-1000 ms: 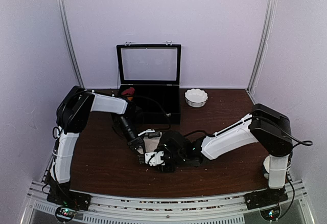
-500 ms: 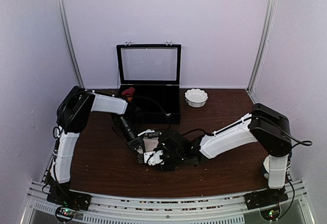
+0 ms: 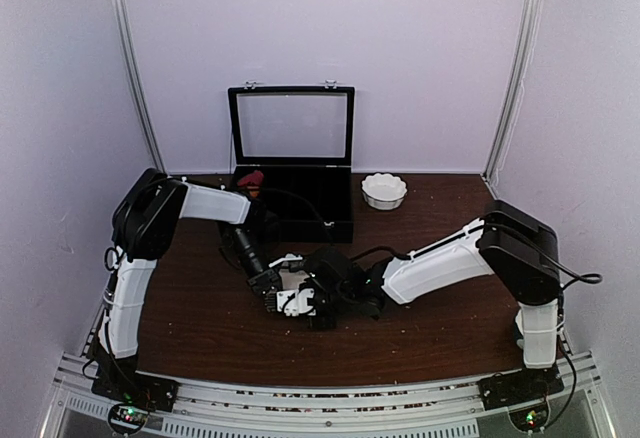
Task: Roll the socks
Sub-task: Roll the sock at the center of the board.
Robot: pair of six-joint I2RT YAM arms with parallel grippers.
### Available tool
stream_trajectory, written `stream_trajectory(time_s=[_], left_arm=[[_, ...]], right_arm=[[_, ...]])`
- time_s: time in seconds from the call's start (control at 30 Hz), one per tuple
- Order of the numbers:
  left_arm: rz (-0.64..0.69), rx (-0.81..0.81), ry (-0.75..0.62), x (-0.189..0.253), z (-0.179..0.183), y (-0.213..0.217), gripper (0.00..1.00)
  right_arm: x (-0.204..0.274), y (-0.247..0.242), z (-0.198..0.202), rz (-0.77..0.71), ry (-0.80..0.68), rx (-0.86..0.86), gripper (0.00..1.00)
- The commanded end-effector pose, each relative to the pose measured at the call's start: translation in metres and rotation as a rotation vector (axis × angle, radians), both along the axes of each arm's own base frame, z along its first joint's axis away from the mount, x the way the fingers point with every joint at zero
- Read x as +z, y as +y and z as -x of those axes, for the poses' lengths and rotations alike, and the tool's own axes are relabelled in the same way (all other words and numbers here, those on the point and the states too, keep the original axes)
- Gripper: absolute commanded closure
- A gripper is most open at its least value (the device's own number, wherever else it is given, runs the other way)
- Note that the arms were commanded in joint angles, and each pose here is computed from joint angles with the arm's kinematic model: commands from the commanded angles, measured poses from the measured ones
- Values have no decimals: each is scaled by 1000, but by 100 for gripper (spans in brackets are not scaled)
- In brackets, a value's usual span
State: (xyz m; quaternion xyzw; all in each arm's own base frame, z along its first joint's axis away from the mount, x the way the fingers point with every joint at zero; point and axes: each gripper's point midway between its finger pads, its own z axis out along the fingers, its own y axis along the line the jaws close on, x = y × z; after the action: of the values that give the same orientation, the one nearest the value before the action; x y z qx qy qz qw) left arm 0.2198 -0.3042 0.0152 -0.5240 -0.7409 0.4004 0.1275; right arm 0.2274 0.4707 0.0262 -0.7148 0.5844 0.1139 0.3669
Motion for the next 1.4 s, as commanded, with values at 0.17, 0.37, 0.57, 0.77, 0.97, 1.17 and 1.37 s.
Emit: stream_trajectory(time_s=[0.17,0.37,0.57,0.77,0.97,1.17,1.37], left_arm=[[14,-32,-145,37,-21,5,57],[11,8,-296,44,-48,-1,60],[-35,-18,-326,20,-63,-14,63],[-40,-79,-313,6,-53,-36,65],[-28,-134,-274,-5,-33,-55,66],[27,-185,-249,-4,-21,-77,67],[102,-162,-321,28,-34,-89,66]], right_arm=[[-64,-50,47,179,300,-38,100],[-61,-53,64,176,405,-57,100],[-62,-61,88,194,448,-75,100],[-62,-78,107,210,459,-142,100],[-60,-82,117,233,425,-162,100],[-54,-76,121,255,435,-143,100],[-75,-81,131,317,574,-184,100]])
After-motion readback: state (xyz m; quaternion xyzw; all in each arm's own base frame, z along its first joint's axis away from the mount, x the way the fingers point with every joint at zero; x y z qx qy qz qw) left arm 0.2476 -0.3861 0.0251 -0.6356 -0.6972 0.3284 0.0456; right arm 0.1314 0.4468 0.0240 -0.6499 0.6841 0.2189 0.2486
